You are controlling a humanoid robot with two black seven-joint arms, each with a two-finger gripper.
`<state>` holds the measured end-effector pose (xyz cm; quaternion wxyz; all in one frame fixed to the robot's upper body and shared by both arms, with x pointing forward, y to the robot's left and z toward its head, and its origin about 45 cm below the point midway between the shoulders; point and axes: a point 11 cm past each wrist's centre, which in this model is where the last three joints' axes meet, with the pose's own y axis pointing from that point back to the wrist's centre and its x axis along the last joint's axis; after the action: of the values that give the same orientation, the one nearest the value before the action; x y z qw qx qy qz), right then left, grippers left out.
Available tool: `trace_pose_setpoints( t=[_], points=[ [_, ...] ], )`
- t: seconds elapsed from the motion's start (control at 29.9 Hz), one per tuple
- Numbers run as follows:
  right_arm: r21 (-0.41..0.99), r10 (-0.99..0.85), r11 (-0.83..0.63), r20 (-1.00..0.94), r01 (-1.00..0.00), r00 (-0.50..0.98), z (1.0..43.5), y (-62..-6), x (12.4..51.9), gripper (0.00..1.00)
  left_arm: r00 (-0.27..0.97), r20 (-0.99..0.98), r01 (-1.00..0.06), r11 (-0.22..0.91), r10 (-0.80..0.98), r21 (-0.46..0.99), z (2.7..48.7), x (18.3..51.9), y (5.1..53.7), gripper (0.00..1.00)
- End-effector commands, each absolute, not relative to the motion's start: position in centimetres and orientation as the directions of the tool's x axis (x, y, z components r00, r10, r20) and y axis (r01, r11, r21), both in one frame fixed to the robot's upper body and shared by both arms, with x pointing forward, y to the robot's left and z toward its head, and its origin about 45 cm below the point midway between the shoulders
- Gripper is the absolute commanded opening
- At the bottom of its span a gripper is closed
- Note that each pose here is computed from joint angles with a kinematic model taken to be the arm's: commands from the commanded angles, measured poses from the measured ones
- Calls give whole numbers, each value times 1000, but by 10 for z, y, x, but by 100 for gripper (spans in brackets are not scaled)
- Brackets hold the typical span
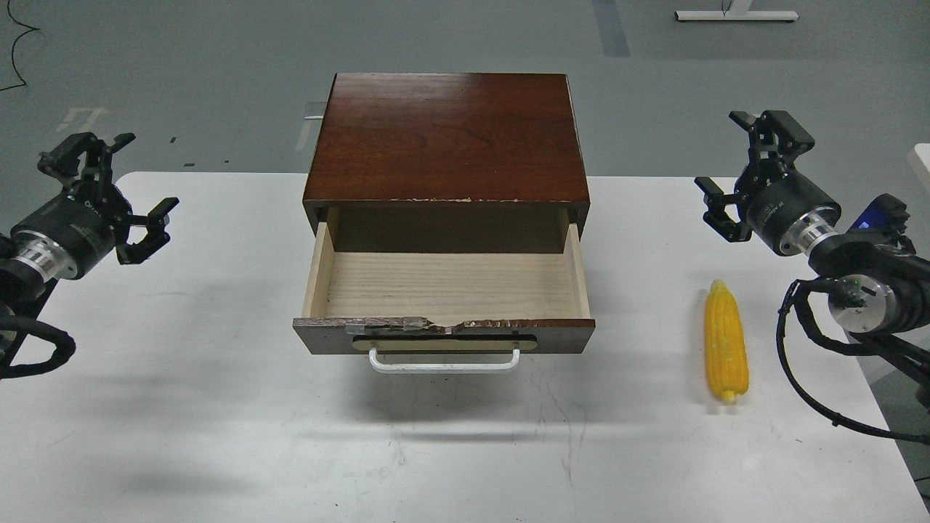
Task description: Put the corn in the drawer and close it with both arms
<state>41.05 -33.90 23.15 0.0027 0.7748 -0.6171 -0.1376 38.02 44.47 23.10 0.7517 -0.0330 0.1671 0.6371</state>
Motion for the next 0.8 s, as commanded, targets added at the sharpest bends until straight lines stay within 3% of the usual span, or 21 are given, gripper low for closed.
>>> trace_pose_setpoints(
  t=[0.0,0.53,0.77],
  points=[
    [173,-959,-237,-197,-956,202,233,-342,410,100,128,-291,-969,181,948,166,231,381,445,99],
    [164,-982,-180,-86,-970,168,241,-351,415,100,127,-300,-968,184,945,171,226,379,442,99],
    [79,-999,45,9,-996,-45,288,-410,411,100,121,-303,-967,181,945,177,223,377,442,99]
  ],
)
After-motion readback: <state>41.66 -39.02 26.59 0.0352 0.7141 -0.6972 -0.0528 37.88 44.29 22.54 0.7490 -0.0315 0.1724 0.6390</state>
